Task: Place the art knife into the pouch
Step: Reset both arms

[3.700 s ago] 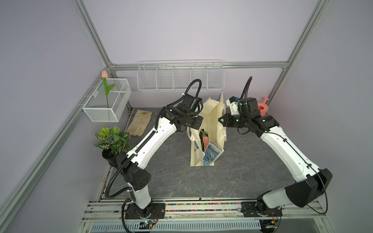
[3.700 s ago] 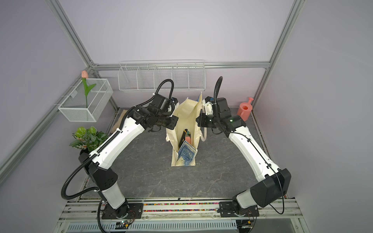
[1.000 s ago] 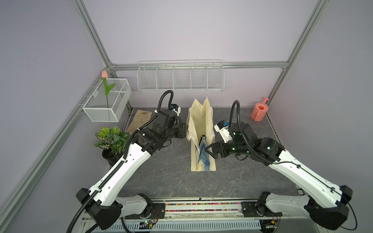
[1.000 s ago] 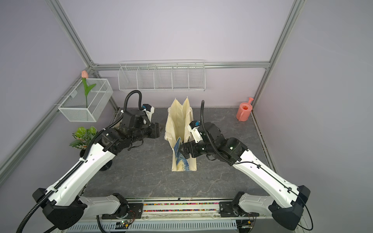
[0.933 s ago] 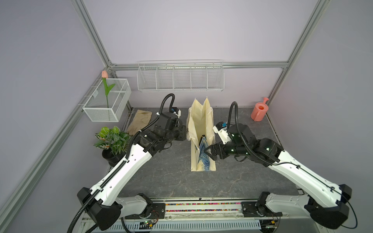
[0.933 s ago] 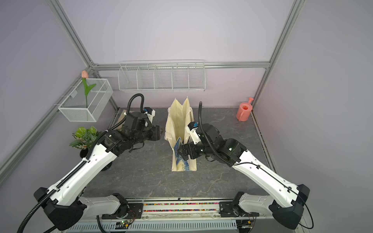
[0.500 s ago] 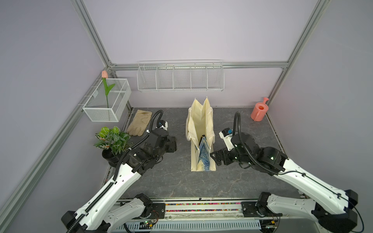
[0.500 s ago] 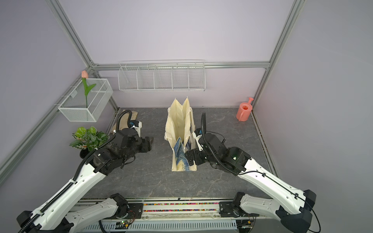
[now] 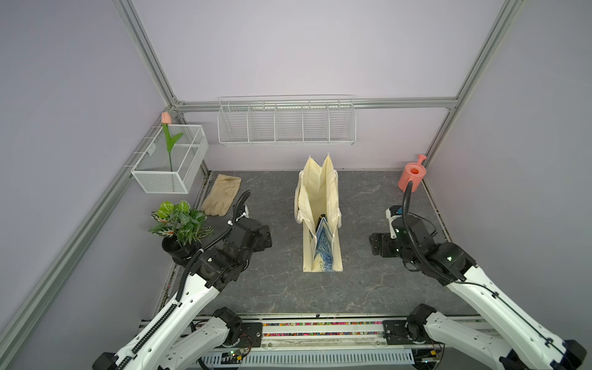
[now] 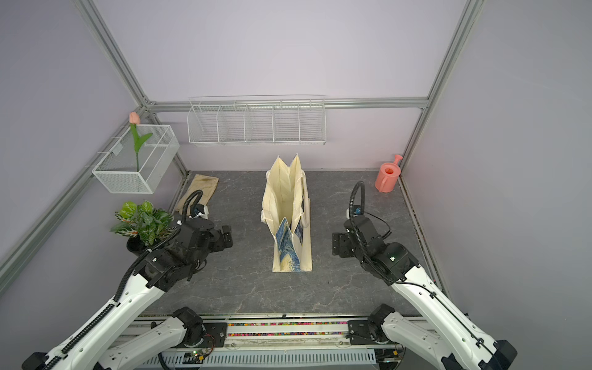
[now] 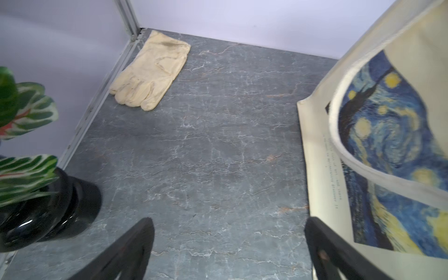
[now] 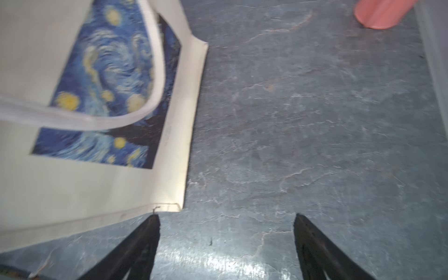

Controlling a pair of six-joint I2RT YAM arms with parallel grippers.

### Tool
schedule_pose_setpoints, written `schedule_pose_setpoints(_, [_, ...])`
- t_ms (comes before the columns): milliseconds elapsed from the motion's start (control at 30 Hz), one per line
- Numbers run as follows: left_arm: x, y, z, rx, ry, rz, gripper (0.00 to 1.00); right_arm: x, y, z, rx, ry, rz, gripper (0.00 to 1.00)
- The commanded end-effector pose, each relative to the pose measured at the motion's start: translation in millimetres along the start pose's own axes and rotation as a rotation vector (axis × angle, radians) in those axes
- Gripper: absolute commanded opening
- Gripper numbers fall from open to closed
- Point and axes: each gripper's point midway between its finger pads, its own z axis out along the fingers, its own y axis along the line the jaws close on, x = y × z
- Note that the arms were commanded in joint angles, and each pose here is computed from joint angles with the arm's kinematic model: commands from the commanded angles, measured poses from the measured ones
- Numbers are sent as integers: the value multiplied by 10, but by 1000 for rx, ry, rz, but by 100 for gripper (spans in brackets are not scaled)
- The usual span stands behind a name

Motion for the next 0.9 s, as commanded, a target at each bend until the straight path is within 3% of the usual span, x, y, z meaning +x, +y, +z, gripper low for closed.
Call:
schedule_pose_setpoints(0, [-48, 170, 51, -100, -47, -7, 99, 69, -282, 185, 112, 13, -2, 88])
schedule_pose_setpoints(133, [-154, 355, 130, -213, -118, -11, 99, 103, -653, 403, 254, 7, 60, 88])
schedule_pose_setpoints(267, [-41, 425, 350, -261, -143, -34, 99, 77, -1105, 617, 421, -6, 136, 89])
schedule_pose_setpoints(433, [14, 577, 477, -373, -204, 11, 99, -110, -1569, 738, 612, -165, 172, 89])
schedule_pose_setpoints(533, [-11, 625, 575, -388, -264, 45, 99, -309, -1597, 972, 574, -324, 139, 88])
schedule_pose_setpoints(700, [-22, 804, 622, -457, -366, 77, 99, -431, -1628, 1285, 604, -435, 16, 89])
schedule_pose_setpoints(867, [141, 1084, 686, -401, -443, -33, 99, -425, -1562, 1411, 550, -516, 10, 89])
